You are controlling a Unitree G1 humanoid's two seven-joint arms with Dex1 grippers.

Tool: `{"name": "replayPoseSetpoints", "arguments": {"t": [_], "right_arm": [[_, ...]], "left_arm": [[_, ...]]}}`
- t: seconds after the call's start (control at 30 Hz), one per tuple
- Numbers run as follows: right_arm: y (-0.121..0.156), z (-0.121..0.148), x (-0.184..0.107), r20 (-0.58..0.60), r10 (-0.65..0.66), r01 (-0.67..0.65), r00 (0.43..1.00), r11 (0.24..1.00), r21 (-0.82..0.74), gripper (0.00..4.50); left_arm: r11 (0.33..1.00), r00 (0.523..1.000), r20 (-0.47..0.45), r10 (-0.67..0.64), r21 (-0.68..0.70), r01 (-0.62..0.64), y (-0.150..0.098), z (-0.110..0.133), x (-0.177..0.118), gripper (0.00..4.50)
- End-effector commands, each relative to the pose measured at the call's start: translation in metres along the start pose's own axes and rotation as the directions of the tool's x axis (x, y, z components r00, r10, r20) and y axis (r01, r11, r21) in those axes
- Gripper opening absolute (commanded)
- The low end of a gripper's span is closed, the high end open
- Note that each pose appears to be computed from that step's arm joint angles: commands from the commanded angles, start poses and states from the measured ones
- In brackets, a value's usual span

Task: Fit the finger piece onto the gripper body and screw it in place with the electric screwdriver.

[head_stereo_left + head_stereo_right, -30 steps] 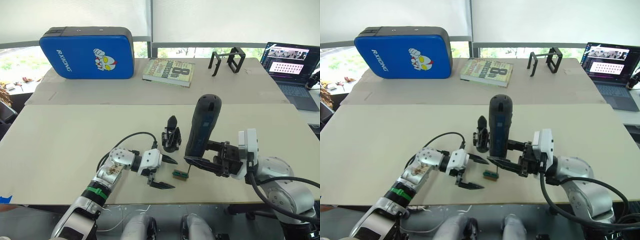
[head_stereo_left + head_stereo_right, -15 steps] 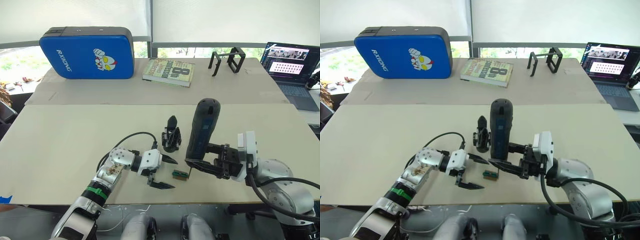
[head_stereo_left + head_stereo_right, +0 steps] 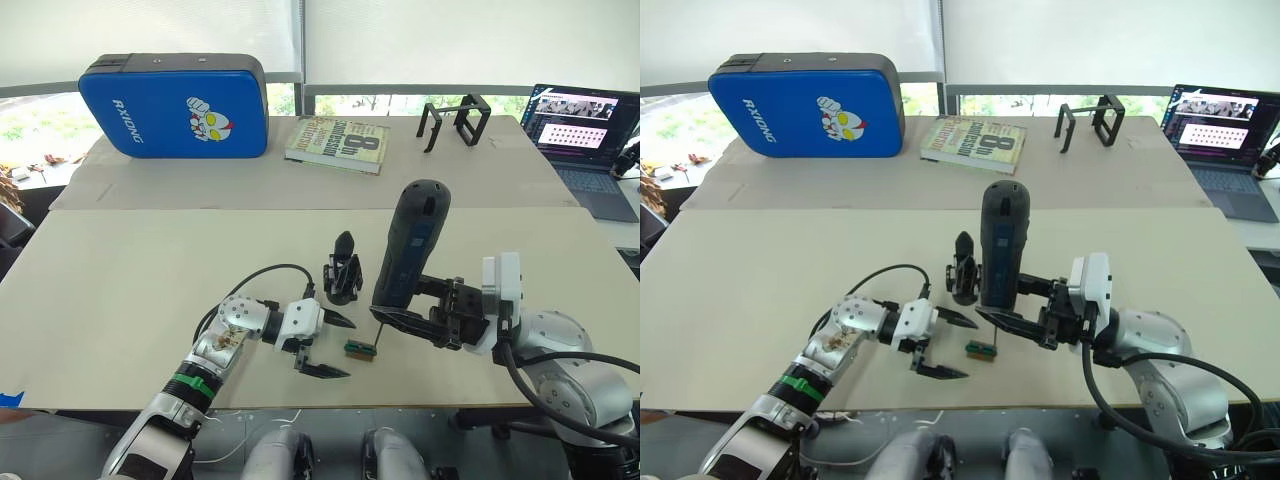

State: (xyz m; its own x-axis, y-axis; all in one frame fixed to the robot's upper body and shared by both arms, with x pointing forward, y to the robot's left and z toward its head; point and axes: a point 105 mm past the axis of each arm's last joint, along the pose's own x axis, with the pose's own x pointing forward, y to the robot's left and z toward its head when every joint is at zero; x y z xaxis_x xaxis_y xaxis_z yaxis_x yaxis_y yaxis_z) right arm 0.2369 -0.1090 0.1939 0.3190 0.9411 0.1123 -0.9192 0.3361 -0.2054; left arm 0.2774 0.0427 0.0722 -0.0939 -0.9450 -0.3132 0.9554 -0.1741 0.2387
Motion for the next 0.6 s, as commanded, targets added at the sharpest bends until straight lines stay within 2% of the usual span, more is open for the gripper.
{"name": "replayPoseSetpoints", "arguments": {"t": [0.03, 0.6], "right_arm": [[0.0018, 0.0173, 0.004, 0.046, 0.017, -0.013, 0.999, 0.998, -0.068, 1.94], [0.0038, 0.0128, 0.0045, 0.027, 0.024, -0.023, 0.999, 0.999, -0.042, 1.94]], "left_arm": [[1.0, 1.0, 0.011, -0.016, 0.023, 0.016, 0.0005, 0.006, 0.0022, 4.5], [1.0, 1.0, 0.002, -0.011, 0.029, 0.011, 0.0015, 0.0064, 0.0017, 4.5]]}}
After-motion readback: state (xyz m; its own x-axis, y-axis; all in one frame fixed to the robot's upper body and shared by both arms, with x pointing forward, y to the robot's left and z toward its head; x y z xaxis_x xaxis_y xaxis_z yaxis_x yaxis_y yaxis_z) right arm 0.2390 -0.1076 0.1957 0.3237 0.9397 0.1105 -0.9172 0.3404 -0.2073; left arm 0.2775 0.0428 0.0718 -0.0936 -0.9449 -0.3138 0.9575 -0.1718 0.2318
